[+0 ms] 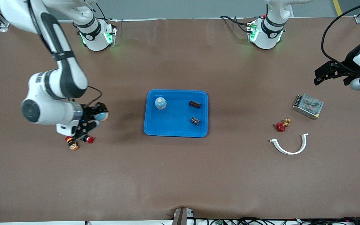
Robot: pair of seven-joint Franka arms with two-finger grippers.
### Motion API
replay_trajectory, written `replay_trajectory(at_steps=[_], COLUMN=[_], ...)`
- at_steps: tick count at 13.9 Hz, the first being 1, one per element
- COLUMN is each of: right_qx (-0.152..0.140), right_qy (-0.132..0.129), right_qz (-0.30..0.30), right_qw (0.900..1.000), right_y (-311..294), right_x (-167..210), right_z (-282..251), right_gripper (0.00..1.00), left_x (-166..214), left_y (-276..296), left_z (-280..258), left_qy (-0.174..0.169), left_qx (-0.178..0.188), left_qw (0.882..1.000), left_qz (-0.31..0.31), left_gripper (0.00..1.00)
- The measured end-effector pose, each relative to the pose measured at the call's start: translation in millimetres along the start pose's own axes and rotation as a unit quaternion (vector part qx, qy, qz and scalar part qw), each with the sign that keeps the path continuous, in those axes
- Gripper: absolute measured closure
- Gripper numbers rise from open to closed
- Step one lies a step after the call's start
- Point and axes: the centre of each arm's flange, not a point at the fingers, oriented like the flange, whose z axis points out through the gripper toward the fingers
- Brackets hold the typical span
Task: Place electrolytic capacitor and blue bell in tray
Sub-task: 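Lower the bell into the tray beside the first bell, open the right gripper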
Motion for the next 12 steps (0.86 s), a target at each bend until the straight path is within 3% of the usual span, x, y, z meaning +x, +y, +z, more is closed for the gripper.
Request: replay_trajectory(at_steps=[3, 6, 12], right_qx=[-0.019, -0.022, -0.018], right_qy=[0.036, 0.083, 0.127], right_qz=[0.085, 0.15, 0.204], right_qw=[0.996, 0.985, 0.971], right_y=[-81, -151, -193], right_x=[22, 34, 55], right_z=[10, 24, 86], right_gripper=[0.32, 0.32, 0.32], left_x=[-5, -13, -16], left_y=[0, 0, -1], left_z=[1, 2, 2], left_qy=[-0.005, -0.01, -0.012], left_qx=[0.001, 0.003, 0.004], left_qw=[1.0, 1.0, 0.999], left_qz=[0.0, -0.003, -0.03], left_gripper=[0.0, 0.0, 0.0])
